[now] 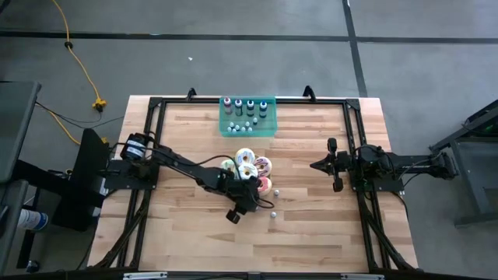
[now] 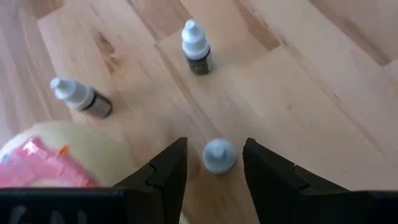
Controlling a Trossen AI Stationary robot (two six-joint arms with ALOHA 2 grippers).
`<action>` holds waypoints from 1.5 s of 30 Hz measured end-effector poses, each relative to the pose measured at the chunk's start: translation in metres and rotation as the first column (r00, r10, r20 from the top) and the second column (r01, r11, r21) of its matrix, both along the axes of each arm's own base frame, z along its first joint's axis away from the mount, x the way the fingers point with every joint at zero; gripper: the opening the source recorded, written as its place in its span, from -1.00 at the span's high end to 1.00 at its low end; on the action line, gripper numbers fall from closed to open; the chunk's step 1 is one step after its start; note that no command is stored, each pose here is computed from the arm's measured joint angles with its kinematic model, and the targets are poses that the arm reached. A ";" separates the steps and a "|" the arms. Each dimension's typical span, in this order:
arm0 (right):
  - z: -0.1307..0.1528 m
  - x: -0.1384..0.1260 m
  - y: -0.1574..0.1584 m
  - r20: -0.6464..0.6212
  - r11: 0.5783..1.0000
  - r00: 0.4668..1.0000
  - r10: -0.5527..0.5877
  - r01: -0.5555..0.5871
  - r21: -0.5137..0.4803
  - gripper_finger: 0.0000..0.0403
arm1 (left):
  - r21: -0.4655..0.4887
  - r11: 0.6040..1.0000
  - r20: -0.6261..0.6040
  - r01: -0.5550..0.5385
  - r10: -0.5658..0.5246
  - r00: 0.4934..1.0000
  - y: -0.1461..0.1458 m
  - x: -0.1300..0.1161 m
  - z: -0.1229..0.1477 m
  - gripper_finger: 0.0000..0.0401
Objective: Pick & Place food coloring
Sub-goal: Put the bottom small red food coloring bottle into the green container
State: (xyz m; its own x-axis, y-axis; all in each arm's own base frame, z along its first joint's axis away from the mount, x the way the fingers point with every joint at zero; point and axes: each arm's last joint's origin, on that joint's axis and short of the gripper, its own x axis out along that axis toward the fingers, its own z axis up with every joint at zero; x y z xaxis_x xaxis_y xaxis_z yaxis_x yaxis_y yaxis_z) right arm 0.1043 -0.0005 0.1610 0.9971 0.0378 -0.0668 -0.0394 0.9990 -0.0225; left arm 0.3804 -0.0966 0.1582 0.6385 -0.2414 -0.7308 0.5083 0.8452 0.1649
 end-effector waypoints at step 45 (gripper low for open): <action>0.000 0.000 0.000 0.001 1.000 1.000 0.000 0.000 0.000 1.00 | -0.171 0.955 -0.089 -0.241 0.228 0.970 -0.001 0.007 0.020 0.82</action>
State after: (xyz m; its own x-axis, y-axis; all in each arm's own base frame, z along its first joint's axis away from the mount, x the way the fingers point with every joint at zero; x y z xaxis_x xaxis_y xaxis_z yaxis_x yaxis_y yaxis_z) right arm 0.1043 -0.0005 0.1611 0.9971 0.0380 -0.0662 -0.0395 0.9990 -0.0225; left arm 0.3875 -0.0976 0.1778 0.6438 -0.2219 -0.7323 0.2970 0.9545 -0.0280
